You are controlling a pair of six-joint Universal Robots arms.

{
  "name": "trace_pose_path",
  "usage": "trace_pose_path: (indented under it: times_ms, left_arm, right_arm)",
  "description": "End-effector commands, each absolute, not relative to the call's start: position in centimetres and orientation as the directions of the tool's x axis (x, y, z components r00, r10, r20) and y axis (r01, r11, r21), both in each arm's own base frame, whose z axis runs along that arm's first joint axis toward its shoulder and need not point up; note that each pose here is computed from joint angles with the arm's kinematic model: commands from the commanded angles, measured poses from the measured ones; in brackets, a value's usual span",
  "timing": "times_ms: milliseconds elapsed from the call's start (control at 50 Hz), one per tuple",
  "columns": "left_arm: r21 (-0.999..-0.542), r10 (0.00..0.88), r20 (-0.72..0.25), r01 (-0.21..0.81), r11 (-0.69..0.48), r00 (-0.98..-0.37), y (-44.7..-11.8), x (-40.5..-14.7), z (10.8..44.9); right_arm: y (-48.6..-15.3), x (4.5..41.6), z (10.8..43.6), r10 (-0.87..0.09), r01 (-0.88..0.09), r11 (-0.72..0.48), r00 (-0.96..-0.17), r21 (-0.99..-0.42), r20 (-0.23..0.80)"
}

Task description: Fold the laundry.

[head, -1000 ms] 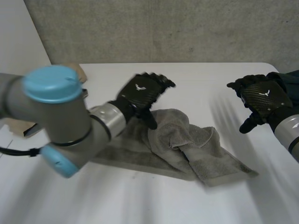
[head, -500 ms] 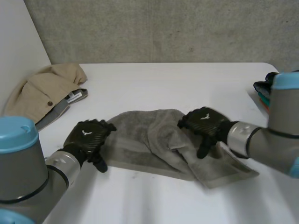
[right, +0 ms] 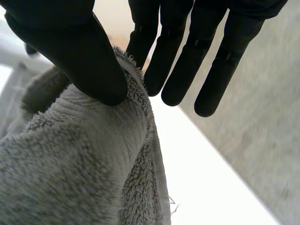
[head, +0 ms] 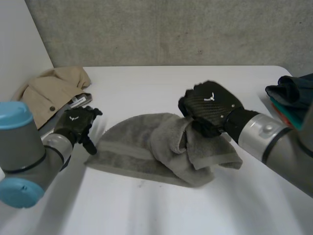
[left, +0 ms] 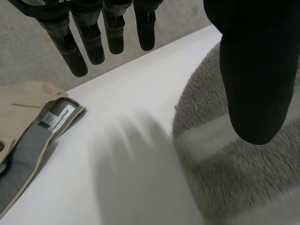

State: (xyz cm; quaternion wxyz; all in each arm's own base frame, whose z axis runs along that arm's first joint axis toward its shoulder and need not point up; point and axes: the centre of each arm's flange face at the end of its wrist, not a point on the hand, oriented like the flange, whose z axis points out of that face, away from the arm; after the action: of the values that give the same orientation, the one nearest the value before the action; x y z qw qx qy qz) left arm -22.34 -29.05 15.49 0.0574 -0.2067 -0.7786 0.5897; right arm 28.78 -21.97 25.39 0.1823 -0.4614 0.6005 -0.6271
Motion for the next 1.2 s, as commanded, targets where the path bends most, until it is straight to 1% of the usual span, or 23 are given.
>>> trace_pose_path:
  times_ms: [20,60,80,160,220,300,340,400,440,460,500,520,580,600,680,740,820,900,960,1020,1080,1120,1200]
  left_arm:
    - [-0.941,0.418,0.015,0.128,0.313,-0.908,-31.2,-23.3,16.4]
    - [-0.925,0.418,0.064,0.103,0.366,-0.906,-31.5,-23.5,15.9]
    - [-0.903,0.417,0.110,0.084,0.421,-0.902,-31.8,-23.8,15.1]
    - [-0.853,0.447,0.187,0.080,0.515,-0.875,-32.1,-25.0,13.6]
    - [-0.838,0.498,0.226,0.093,0.537,-0.837,-31.8,-26.4,13.2]
    - [-0.847,0.546,0.238,0.103,0.521,-0.803,-31.5,-28.0,13.4]
    - [-0.843,0.556,0.249,0.105,0.528,-0.793,-31.2,-28.5,13.2]
    - [-0.819,0.570,0.307,0.093,0.565,-0.762,-30.1,-29.9,12.6]
    - [-0.808,0.577,0.344,0.079,0.584,-0.741,-29.6,-30.5,12.7]
    - [-0.797,0.576,0.382,0.058,0.602,-0.722,-29.3,-30.8,13.0]
    - [-0.788,0.570,0.406,0.043,0.615,-0.714,-29.1,-30.9,13.2]
    - [-0.787,0.562,0.424,0.017,0.616,-0.710,-29.1,-30.9,13.9]
    - [-0.806,0.561,0.425,-0.014,0.592,-0.710,-29.3,-30.6,15.7]
    - [-0.821,0.561,0.420,-0.034,0.570,-0.714,-29.7,-30.1,16.8]
    - [-0.839,0.550,0.417,-0.073,0.540,-0.723,-30.5,-29.0,18.7]
    - [-0.839,0.564,0.427,-0.078,0.538,-0.707,-30.2,-29.2,19.2]
    - [-0.822,0.569,0.456,-0.078,0.565,-0.684,-29.5,-29.5,19.2]
    - [-0.779,0.559,0.494,-0.055,0.624,-0.666,-27.7,-29.1,18.5]
    - [-0.771,0.551,0.502,-0.056,0.634,-0.667,-26.7,-28.4,18.9]
    - [-0.787,0.548,0.491,-0.075,0.612,-0.678,-25.7,-27.2,19.7]
    - [-0.827,0.562,0.464,-0.106,0.553,-0.684,-25.3,-26.2,20.6]
    - [-0.857,0.590,0.435,-0.112,0.503,-0.680,-24.6,-26.0,21.1]
    - [-0.877,0.620,0.419,-0.118,0.466,-0.663,-23.5,-26.3,21.3]
  right_arm:
    - [-17.6,28.1,31.6,-0.764,-0.203,-0.401,-0.464,-0.893,0.449]
    - [-16.5,27.7,33.7,-0.749,-0.159,-0.443,-0.475,-0.882,0.462]
    - [-16.2,27.6,34.2,-0.747,-0.147,-0.451,-0.479,-0.881,0.462]
    - [-14.7,27.0,36.9,-0.750,-0.063,-0.476,-0.493,-0.877,0.442]
    - [-13.5,26.6,38.7,-0.763,0.001,-0.491,-0.483,-0.871,0.430]
    - [-12.1,26.2,40.2,-0.786,0.065,-0.496,-0.458,-0.866,0.416]
    - [-11.6,26.0,40.8,-0.789,0.086,-0.502,-0.453,-0.861,0.415]
    - [-11.3,25.7,41.6,-0.775,0.113,-0.530,-0.466,-0.841,0.426]
    - [-12.1,25.5,41.6,-0.752,0.111,-0.554,-0.492,-0.825,0.438]
    - [-12.6,25.4,41.6,-0.742,0.105,-0.560,-0.505,-0.822,0.441]
    - [-13.6,25.0,41.6,-0.723,0.087,-0.565,-0.530,-0.820,0.442]
    - [-14.7,24.5,41.3,-0.708,0.062,-0.560,-0.553,-0.826,0.438]
    - [-16.8,23.6,40.6,-0.682,0.016,-0.545,-0.591,-0.838,0.432]
    - [-17.5,23.2,40.3,-0.674,0.001,-0.536,-0.603,-0.844,0.427]
    - [-19.6,22.5,39.1,-0.663,-0.031,-0.498,-0.630,-0.867,0.404]
    - [-20.0,22.6,38.9,-0.667,-0.032,-0.492,-0.629,-0.870,0.400]
    - [-19.6,23.2,39.3,-0.679,-0.014,-0.500,-0.615,-0.866,0.402]
    - [-19.4,24.1,39.4,-0.697,0.010,-0.499,-0.598,-0.866,0.395]
    - [-19.1,24.8,39.2,-0.711,0.017,-0.494,-0.584,-0.869,0.392]
    - [-20.2,25.3,37.7,-0.710,0.004,-0.438,-0.614,-0.899,0.343]
    - [-21.2,25.5,36.5,-0.705,-0.011,-0.394,-0.638,-0.919,0.310]
    - [-21.8,26.1,35.1,-0.720,-0.021,-0.349,-0.634,-0.937,0.282]
    - [-22.3,27.4,32.6,-0.756,-0.036,-0.268,-0.612,-0.963,0.233]
